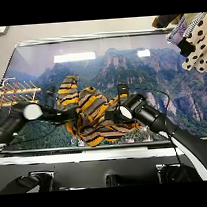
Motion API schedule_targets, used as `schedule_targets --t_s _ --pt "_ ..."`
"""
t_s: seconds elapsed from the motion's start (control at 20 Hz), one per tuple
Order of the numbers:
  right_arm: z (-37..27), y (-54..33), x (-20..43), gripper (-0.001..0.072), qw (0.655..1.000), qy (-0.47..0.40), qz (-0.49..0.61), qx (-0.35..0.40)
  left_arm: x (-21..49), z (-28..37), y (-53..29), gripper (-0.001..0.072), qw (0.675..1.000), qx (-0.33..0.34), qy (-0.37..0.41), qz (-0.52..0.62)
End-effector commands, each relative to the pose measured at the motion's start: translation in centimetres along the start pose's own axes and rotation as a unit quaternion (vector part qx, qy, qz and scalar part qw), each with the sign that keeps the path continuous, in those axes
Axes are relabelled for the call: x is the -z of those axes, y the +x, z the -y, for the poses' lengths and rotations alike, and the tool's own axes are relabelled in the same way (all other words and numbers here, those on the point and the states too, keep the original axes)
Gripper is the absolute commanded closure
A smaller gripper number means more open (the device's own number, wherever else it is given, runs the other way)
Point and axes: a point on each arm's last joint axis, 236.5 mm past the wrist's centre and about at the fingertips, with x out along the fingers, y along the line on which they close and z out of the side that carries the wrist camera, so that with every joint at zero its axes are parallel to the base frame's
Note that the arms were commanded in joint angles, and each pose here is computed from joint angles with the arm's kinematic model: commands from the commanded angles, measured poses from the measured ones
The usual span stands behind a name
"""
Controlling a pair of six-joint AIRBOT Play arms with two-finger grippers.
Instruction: Fold the clothes and pants, and hang the long-sleeved shirts on hangers.
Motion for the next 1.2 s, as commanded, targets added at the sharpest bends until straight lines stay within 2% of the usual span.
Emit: schedule_targets --t_s 0.0,0.15,0.25,0.35,0.4,0.65,0.75,1.05,1.1,1.15 --pt "0.3 0.3 0.7 0.0687 1.0 0.004 -0.008 0.008 -3.6 -12.6 -7.7 -0.001 0.984 -0.158 0.011 0.084" --pt "0.5 0.3 0.9 0.0687 1.0 0.002 -0.013 0.014 -3.7 -23.2 -14.4 -0.001 0.965 -0.207 -0.08 0.143" --pt "0.5 0.3 0.9 0.0687 1.0 -0.001 -0.013 0.014 -2.6 -28.7 -16.1 -0.001 0.952 -0.211 -0.156 0.156" --pt "0.5 0.3 0.9 0.0687 1.0 -0.007 -0.013 0.014 -3.4 -33.5 -17.7 -0.0009 0.919 -0.195 -0.259 0.223" --pt "0.5 0.3 0.9 0.0687 1.0 -0.007 -0.013 0.014 -3.8 -35.5 -17.7 -0.0009 0.911 -0.184 -0.283 0.238" --pt "1.1 0.2 1.4 0.0687 0.999 -0.012 -0.025 0.025 -1.8 -42.0 -12.5 -0.0008 0.946 -0.159 -0.259 0.108" --pt "1.6 0.2 1.9 0.0687 0.999 -0.02 -0.036 0.035 -2.5 -43.8 -11.1 -0.0007 0.954 -0.154 -0.24 0.09" --pt "2.1 0.1 2.5 0.0686 0.998 -0.019 -0.047 0.047 -3.9 -46.2 -7.3 0.0013 0.983 -0.134 -0.11 0.055" --pt "2.1 0.1 2.5 0.0686 0.998 -0.018 -0.047 0.047 -3.8 -46.5 -6.6 0.0065 0.986 -0.132 -0.09 0.048" --pt "2.1 0.1 2.5 0.0686 0.998 -0.017 -0.047 0.046 -3.6 -46.6 -6.0 0.0167 0.988 -0.128 -0.072 0.039"
